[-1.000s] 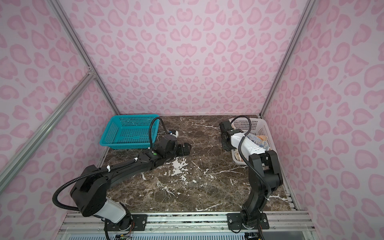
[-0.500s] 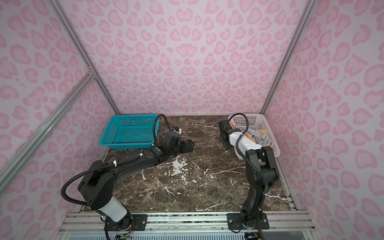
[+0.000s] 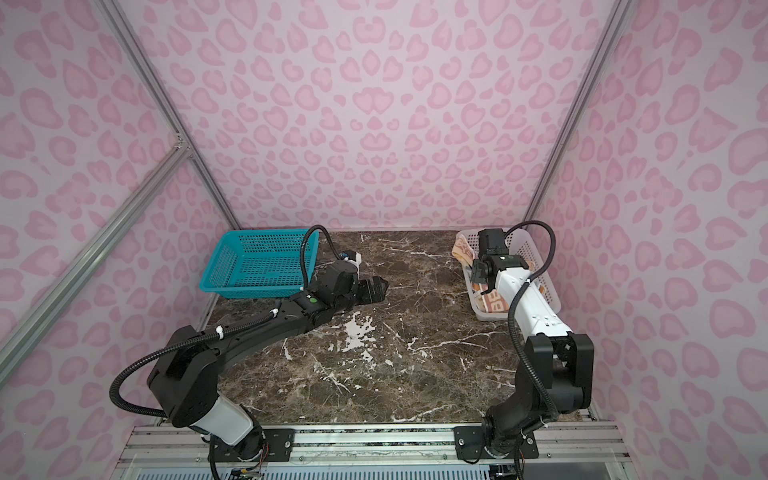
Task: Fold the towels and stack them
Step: 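Lower the right gripper into the white basket and pinch the top towel, then lift the pink-and-blue towel out and drop it on the table center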
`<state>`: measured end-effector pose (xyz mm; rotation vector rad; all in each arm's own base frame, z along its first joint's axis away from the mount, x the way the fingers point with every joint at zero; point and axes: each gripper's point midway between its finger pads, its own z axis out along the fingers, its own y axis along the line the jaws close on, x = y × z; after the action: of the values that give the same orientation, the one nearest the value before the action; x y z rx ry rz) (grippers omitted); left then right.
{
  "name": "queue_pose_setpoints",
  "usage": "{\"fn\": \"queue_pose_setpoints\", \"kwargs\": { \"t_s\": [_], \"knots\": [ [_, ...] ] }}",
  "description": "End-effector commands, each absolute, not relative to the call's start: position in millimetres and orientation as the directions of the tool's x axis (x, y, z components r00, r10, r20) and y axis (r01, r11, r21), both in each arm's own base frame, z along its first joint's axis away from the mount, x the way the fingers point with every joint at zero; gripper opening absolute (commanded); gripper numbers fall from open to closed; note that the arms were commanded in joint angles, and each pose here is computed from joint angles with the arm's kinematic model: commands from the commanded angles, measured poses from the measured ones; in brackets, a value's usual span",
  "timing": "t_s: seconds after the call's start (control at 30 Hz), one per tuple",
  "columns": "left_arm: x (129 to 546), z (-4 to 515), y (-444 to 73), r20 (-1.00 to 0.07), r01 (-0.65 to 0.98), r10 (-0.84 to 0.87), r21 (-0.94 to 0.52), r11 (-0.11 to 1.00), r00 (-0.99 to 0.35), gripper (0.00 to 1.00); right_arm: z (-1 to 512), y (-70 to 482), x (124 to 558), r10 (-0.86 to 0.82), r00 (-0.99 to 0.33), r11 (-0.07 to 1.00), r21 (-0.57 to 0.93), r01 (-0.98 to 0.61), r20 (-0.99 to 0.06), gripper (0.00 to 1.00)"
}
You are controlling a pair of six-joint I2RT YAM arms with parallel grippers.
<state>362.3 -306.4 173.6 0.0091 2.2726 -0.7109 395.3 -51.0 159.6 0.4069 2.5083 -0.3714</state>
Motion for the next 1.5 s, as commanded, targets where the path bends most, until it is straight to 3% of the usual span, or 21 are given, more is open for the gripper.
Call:
{"fn": "queue_pose_setpoints", "kwargs": {
  "t_s": [0.0, 0.13, 0.3, 0.37, 0.43, 0.83, 1.07, 1.17, 1.37, 1.47],
  "knots": [
    [366, 186, -314, -0.669, 0.237, -0.21, -0.512, 0.826, -0.713, 0.98, 134, -53, 389, 0.292, -0.806, 0.907, -0.117, 0.404, -0.516, 0.79],
    [366, 184, -317, -0.67, 0.246, -0.191, -0.501, 0.83, -0.717, 0.98, 110, -53, 391, 0.32, -0.825, 0.915, -0.075, 0.397, -0.465, 0.6],
    [367, 183, -320, -0.666, 0.251, -0.186, -0.503, 0.827, -0.723, 0.98, 98, -51, 391, 0.327, -0.835, 0.918, -0.062, 0.393, -0.442, 0.28],
    [366, 182, -320, -0.662, 0.251, -0.185, -0.505, 0.826, -0.726, 0.98, 99, -50, 392, 0.328, -0.836, 0.919, -0.057, 0.39, -0.441, 0.09],
    [365, 181, -319, -0.661, 0.247, -0.187, -0.506, 0.827, -0.727, 0.98, 105, -50, 392, 0.331, -0.828, 0.918, -0.049, 0.393, -0.452, 0.0],
    [362, 204, -312, -0.683, 0.253, -0.2, -0.503, 0.826, -0.702, 0.98, 189, -15, 399, 0.328, -0.759, 0.942, 0.131, 0.31, -0.563, 0.0],
    [355, 231, -297, -0.714, 0.256, -0.22, -0.495, 0.83, -0.665, 0.98, 351, 91, 406, 0.1, -0.567, 0.994, 0.111, 0.016, -0.817, 0.0],
    [351, 240, -285, -0.727, 0.245, -0.237, -0.49, 0.836, -0.644, 0.98, 406, 146, 396, 0.028, -0.495, 0.986, 0.106, -0.13, -0.868, 0.0],
    [344, 253, -255, -0.746, 0.21, -0.284, -0.492, 0.845, -0.603, 0.98, 473, 259, 347, -0.123, -0.327, 0.887, 0.044, -0.459, -0.937, 0.0],
    [342, 254, -239, -0.75, 0.184, -0.306, -0.491, 0.851, -0.587, 0.98, 468, 272, 347, -0.107, -0.343, 0.875, 0.076, -0.478, -0.933, 0.0]
  ]
}}
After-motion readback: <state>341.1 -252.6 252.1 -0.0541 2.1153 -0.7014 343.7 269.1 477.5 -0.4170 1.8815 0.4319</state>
